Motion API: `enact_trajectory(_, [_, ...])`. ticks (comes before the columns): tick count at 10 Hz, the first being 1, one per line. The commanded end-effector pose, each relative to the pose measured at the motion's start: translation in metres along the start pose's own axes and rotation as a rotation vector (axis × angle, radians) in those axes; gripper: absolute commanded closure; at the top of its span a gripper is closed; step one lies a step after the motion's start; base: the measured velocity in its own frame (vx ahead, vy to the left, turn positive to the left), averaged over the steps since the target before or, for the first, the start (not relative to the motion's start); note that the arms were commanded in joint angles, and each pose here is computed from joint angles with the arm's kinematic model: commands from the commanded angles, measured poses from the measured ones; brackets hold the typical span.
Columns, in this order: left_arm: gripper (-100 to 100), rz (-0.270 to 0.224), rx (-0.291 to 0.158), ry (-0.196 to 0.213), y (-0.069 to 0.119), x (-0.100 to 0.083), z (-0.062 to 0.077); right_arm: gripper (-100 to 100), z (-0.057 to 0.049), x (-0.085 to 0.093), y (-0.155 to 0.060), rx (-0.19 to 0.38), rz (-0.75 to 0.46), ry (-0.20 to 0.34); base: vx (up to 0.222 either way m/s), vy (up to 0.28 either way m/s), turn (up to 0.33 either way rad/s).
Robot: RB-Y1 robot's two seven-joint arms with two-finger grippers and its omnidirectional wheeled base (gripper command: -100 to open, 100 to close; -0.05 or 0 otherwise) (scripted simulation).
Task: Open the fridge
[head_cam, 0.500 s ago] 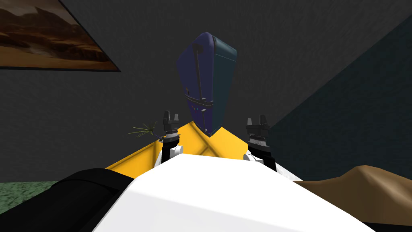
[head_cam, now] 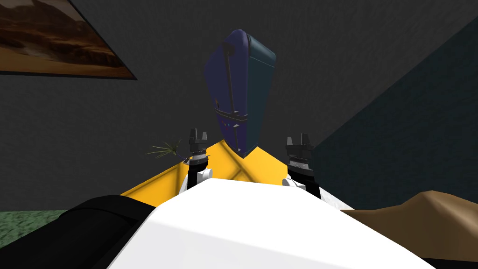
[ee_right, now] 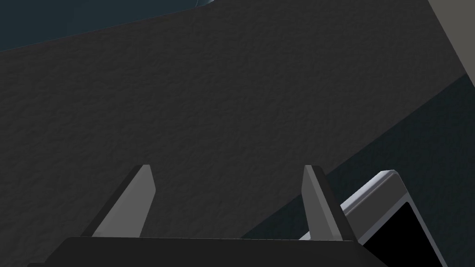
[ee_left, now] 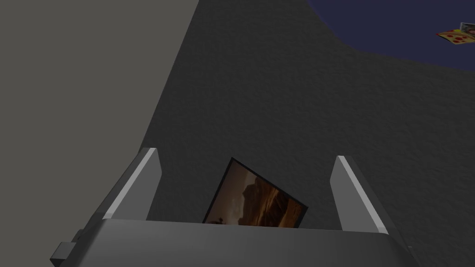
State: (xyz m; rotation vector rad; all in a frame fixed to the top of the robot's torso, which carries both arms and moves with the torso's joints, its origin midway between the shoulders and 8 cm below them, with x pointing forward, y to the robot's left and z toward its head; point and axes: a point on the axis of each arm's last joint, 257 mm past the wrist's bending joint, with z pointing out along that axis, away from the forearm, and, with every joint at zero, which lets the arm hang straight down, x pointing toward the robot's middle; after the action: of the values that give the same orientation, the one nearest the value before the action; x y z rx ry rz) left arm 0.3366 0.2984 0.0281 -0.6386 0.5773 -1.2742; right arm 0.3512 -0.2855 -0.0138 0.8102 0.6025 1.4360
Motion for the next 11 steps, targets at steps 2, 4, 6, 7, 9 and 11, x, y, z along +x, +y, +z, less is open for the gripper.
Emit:
enact_trajectory(2, [0, 0.000, 0.000, 0.000, 0.000, 0.000, 0.000, 0, 0.000, 0.000, 0.000, 0.000, 0.000, 0.000, 0.000, 0.000, 0.000])
enact_trajectory(4, [0, 0.000, 0.000, 0.000, 0.000, 0.000, 0.000, 0, 0.000, 0.000, 0.000, 0.000, 0.000, 0.000, 0.000, 0.000, 0.000])
enact_trajectory(6, [-100, 0.018, -0.006, 0.051, 0.000, 0.005, 0.005, 0, 0.000, 0.000, 0.000, 0.000, 0.000, 0.000, 0.035, -0.017, 0.049])
enact_trajectory(7, [-100, 0.024, -0.010, 0.068, 0.000, 0.006, 0.008, 0, 0.000, 0.000, 0.000, 0.001, 0.000, 0.000, 0.066, -0.031, 0.062])
enact_trajectory(9, [-100, 0.033, -0.021, 0.091, 0.001, 0.006, 0.016, 0, 0.000, 0.000, 0.000, 0.001, 0.000, 0.000, 0.089, -0.057, 0.084])
enact_trajectory(11, [-100, 0.036, -0.037, 0.099, 0.002, 0.005, 0.025, 0, 0.000, 0.000, 0.000, 0.001, 0.000, 0.000, 0.109, -0.069, 0.108])
